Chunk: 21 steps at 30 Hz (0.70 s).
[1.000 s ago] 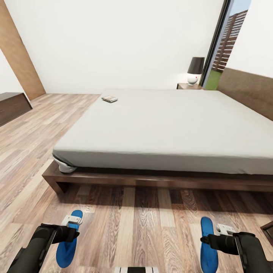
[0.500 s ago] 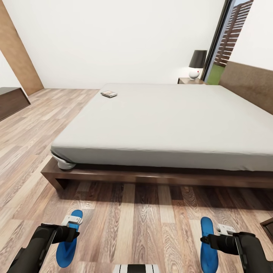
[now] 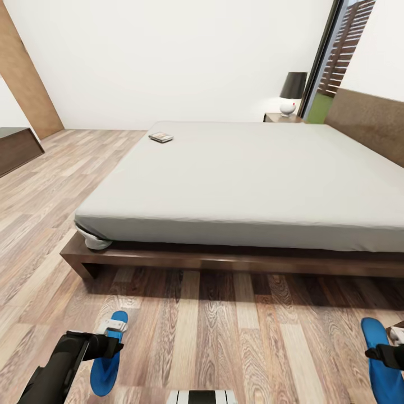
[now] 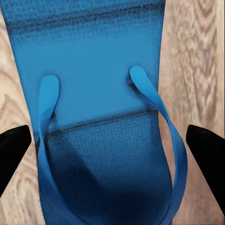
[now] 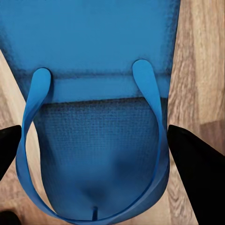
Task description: In the bedroom, move the book from the bed onto either nightstand, and place the two sandals side by side next to the bed.
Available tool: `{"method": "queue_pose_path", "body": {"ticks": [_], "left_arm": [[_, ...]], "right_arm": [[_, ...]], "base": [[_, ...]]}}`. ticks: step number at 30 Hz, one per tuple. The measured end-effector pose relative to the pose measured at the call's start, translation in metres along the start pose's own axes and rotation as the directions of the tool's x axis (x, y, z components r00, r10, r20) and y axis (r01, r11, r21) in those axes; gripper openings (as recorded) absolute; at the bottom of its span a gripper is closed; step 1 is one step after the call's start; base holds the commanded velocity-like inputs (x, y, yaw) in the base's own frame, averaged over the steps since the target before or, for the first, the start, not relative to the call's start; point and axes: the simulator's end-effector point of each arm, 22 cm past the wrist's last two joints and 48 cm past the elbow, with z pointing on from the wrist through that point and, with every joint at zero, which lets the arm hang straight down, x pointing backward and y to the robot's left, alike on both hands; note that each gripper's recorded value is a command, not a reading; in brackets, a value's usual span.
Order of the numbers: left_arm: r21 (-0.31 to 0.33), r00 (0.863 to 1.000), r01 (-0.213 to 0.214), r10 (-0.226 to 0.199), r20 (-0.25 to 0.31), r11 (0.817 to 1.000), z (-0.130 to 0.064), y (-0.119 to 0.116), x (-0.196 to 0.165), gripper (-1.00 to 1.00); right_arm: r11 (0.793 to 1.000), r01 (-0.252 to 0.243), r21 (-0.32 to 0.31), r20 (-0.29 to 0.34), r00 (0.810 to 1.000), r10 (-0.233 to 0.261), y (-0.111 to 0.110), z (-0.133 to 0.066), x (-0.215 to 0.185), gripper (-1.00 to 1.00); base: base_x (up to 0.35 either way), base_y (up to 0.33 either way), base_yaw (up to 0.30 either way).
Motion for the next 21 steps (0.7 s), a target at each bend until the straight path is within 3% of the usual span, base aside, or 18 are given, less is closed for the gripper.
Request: {"method": "queue_pose_path", "body": {"ticks": [6,13,21], "left_arm": [[0.008,1.0,0.004,-0.004,-0.025,1.0,0.009,-0.003,0.009,-1.0],[0.011,0.999,0.007,-0.006,-0.048,1.0,0.018,-0.004,0.018,-1.0],[0.01,0.999,0.006,-0.006,-0.046,1.0,0.018,-0.004,0.018,-1.0]], "right_arm": [[0.998,0.066,-0.004,-0.04,0.997,-0.066,0.014,0.012,0.005,-1.0],[0.997,0.082,0.001,-0.069,0.994,-0.082,0.016,0.022,0.012,-1.0],[0.991,0.132,-0.004,-0.084,0.988,-0.132,0.027,0.025,0.013,-1.0]], "base": [[0.0,0.0,0.0],[0.0,0.0,0.0],[0.022,0.005,0.0]]}}
